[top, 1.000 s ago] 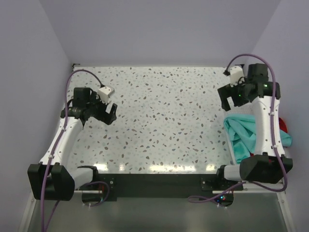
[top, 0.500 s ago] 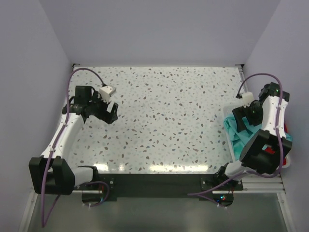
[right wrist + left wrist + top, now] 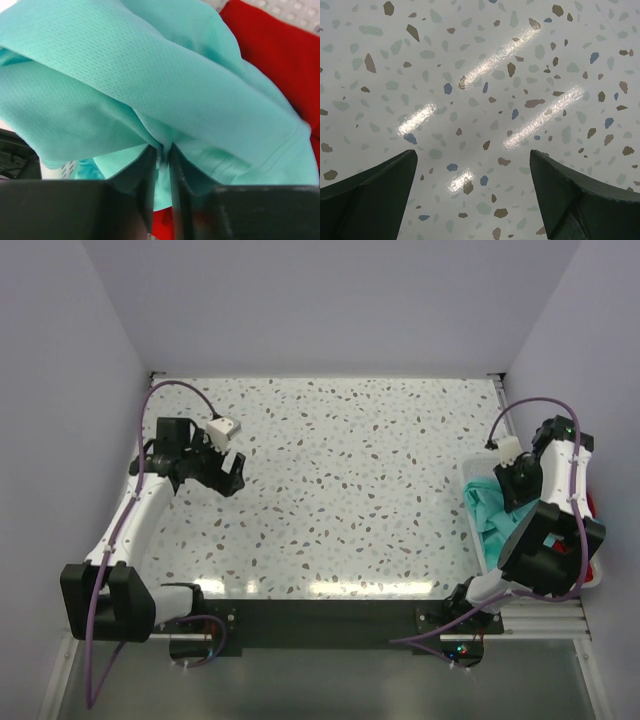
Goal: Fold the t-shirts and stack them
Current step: Grab the tshirt from the pile, then move the tshirt to the center of the board
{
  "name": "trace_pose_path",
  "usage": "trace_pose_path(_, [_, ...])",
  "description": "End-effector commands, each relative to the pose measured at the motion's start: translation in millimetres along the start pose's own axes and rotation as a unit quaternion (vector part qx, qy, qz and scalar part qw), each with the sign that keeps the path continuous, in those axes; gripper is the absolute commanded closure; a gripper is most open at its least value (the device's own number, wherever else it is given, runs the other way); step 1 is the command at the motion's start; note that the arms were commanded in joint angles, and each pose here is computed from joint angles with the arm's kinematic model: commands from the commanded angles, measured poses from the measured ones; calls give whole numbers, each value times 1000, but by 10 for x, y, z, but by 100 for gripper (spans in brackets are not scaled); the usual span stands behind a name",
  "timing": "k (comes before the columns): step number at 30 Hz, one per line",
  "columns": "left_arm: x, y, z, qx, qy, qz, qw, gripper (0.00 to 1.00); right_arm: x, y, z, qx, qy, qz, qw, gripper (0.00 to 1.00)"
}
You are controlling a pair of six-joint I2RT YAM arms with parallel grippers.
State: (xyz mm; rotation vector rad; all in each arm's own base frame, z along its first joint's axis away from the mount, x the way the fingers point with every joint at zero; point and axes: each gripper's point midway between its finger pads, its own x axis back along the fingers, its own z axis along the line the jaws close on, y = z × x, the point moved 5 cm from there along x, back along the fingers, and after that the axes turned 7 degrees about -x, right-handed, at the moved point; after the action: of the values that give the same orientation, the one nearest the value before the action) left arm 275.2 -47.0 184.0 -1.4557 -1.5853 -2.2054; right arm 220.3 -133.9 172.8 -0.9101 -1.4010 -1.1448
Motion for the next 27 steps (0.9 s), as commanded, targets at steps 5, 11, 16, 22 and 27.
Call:
trace_pose_path(5, [13,128,-44,2,-19,-23,1000,0,237,80,57,-5,8,-25,1000,100])
trace_pose_path(11, [54,198,-66,12,-25,-34,999,0,1148,438,278,3,15,-179,984,100])
trace_pose_path(16, [84,272,-71,16,-31,-42,998,0,1787,767,655,37,48,-294,954,100])
trace_pose_path(22, [182,323,43,56,-27,-66,996,0,2505,1335,1390,103,100,-435,889,100])
trace_pose_path(27, [410,255,312,119,-22,-101,987,0,3176,1774,1893,123,182,-550,806,100])
